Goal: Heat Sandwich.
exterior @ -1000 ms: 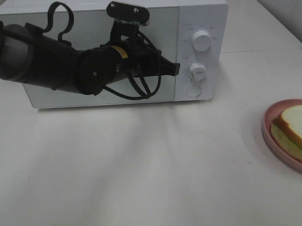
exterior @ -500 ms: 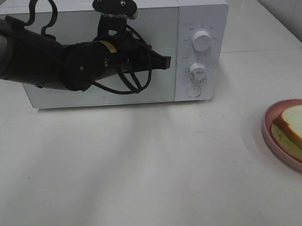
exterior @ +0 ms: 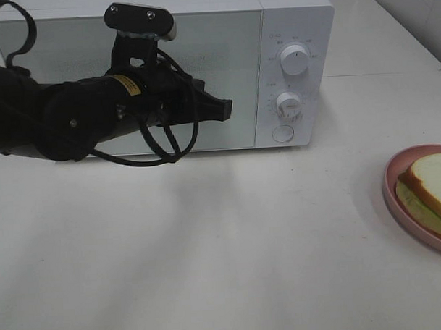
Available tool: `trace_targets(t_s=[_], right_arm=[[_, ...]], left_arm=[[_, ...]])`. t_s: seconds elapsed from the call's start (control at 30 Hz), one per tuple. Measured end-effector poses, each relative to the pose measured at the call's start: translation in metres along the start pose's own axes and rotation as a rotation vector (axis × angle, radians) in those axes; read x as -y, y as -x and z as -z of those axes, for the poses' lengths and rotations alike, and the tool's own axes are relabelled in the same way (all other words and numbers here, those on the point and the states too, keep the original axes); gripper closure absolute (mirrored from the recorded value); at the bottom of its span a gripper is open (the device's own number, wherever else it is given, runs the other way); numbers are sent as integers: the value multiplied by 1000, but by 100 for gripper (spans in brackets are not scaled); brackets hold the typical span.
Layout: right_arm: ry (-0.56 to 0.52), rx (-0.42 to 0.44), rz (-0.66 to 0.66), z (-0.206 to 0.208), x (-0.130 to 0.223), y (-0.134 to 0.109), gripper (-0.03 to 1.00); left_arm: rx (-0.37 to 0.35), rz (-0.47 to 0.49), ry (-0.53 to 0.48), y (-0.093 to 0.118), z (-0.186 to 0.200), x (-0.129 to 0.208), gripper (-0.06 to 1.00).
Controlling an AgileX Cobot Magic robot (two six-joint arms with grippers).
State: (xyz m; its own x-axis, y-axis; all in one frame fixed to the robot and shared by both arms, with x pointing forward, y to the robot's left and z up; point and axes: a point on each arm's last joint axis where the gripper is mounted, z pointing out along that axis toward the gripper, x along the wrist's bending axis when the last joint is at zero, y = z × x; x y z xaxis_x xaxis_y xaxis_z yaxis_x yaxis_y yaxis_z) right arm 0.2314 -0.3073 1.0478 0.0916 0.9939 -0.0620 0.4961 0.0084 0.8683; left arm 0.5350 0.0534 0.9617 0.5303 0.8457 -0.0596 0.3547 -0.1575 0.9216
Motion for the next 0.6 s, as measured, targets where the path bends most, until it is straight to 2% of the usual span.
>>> trace_targets(t_s=[0.07,0.13,0.17,0.23,0.27,0.3,0.33,0.4,0.5,0.6], right_arm=[[0,0,0,0,0,0,21],[0,0,0,0,0,0,21],[0,0,0,0,0,0,21],[0,0,0,0,0,0,21],[0,0,0,0,0,0,21],[0,0,0,0,0,0,21],[0,0,0,0,0,0,21],[0,0,0,0,0,0,21],[0,0,0,0,0,0,21],[0,0,0,0,0,0,21]], left_arm=[[15,1,-58,1,6,2,93],[43,5,-140,3,17,1,75],[43,5,-140,3,17,1,75],[65,17,-203,5,26,-2,53],[70,27,-223,6,29,-2,26],[76,36,-242,6,31,-2,14],[76,36,-242,6,31,-2,14],[98,50,-311,8,41,-3,0],[117,38,-364,10,48,-3,-3],[157,-40,-509,11,63,1,-4]])
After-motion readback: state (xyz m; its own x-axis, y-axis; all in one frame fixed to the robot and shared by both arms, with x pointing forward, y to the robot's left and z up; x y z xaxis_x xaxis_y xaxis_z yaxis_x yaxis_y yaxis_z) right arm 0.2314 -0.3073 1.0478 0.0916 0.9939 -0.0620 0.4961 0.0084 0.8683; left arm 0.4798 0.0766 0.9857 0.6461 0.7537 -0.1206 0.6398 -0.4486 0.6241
